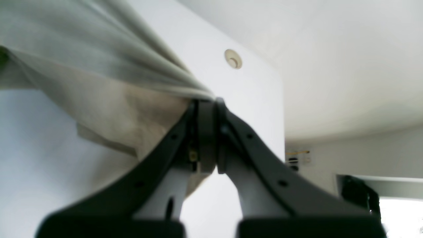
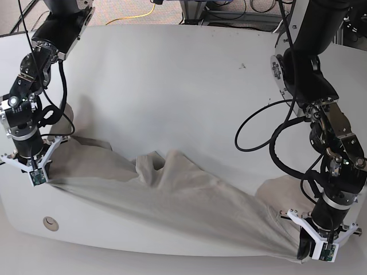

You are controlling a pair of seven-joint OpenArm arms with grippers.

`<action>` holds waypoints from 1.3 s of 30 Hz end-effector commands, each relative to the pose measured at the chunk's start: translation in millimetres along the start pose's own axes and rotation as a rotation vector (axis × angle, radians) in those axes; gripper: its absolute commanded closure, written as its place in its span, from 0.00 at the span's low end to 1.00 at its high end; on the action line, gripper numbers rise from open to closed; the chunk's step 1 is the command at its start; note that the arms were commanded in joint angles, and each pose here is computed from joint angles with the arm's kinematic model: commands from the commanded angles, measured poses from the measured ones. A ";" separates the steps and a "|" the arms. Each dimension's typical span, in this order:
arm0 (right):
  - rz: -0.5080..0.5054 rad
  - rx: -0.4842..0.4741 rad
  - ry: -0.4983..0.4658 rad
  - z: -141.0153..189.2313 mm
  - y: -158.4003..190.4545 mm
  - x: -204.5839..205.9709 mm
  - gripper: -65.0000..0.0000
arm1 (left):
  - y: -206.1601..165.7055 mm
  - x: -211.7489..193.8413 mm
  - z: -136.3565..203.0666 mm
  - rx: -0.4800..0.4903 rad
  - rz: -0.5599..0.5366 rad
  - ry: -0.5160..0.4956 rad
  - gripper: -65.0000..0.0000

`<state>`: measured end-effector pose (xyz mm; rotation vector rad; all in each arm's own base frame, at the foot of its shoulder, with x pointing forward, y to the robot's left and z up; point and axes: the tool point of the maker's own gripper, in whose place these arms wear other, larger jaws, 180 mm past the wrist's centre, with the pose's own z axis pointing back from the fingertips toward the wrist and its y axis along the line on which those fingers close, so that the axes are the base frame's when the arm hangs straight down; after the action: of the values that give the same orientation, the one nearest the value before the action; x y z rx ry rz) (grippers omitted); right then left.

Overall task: Layout the t-shirt on the table in an organized manner, then fold the t-shirt properly
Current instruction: 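Lay the stretched shirt flat on the table with both grippers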

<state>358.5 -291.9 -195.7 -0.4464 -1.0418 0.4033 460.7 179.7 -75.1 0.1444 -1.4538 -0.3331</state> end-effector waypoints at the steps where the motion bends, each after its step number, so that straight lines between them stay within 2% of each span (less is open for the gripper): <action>1: -0.002 -0.015 -0.008 4.1 -1.0 -0.1 1.00 | 8.5 0.8 7.7 0.030 0.006 -0.026 1.00; 9: -0.016 0.070 0.090 8.9 37.2 -42.5 1.00 | -2.7 -72.2 25.8 -0.023 0.009 0.132 1.00; 13: -0.028 0.118 0.146 14.6 58.8 -66.6 1.00 | -2.4 -115.2 44.3 -0.046 -0.006 0.260 1.00; 20: -0.055 0.191 0.232 27.9 92.6 -102.0 1.00 | 3.4 -173.1 76.4 -0.054 0.009 0.403 1.00; 29: -0.095 0.274 0.325 48.7 131.9 -137.4 1.00 | -10.3 -227.7 117.7 -0.176 -0.082 0.549 1.00; 32: -0.105 0.292 0.348 54.8 140.4 -145.9 0.97 | -14.1 -242.3 129.8 -0.201 -0.100 0.594 0.99; 39: -0.112 0.319 0.392 66.5 152.3 -161.6 0.82 | -14.8 -265.9 152.5 -0.222 -0.121 0.675 0.99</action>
<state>208.2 -233.4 -373.5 -0.1476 -0.5810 0.3558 284.0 257.3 -324.6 0.1178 -0.7087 -0.4717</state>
